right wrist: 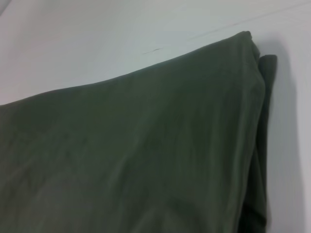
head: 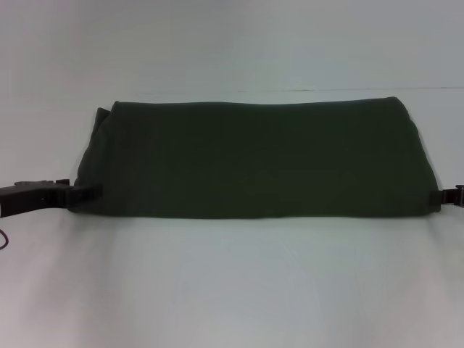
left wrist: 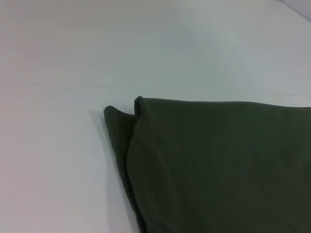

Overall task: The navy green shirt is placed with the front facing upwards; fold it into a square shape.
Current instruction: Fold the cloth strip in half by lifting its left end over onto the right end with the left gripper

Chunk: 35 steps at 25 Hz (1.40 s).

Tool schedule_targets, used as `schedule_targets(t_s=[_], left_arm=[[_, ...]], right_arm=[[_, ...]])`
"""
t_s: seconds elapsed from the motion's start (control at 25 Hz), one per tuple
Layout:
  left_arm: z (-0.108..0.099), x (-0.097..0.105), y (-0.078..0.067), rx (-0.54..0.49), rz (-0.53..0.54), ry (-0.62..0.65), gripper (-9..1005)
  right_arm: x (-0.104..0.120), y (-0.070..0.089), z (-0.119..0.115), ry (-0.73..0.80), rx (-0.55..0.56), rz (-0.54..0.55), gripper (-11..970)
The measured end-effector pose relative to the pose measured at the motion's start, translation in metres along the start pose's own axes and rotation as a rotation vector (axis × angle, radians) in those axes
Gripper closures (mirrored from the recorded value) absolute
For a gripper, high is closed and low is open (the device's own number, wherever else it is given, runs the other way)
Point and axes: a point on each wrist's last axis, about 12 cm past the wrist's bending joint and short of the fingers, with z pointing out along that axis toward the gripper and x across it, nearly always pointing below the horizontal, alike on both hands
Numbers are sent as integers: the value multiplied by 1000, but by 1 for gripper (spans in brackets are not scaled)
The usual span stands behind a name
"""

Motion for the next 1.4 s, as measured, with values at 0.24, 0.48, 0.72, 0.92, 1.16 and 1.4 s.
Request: schedule_targets(t_s=[0.24,0.48,0.72,0.92,1.16,1.4], left_arm=[[-6,4,2,8,-10,7,246],[-7,8,4,4,-12,14,246],[-2,9,1,11,-5,22,246],[-1,9,1,3,7,33,246],[-1,9,3,-17,10,38,246],[0,7,2,-18,18,36,485]], right_arm=[[0,-1,-1,-5,4,-5,945],[-2,0,0,-7,5,-10,953],[-2,0,0,-7,4,-11,953],[-2,0,0,-8,5,-12,953],[-2,0,0,-8,4,-12,952],[-2,1,0,-6,1,-13,952]])
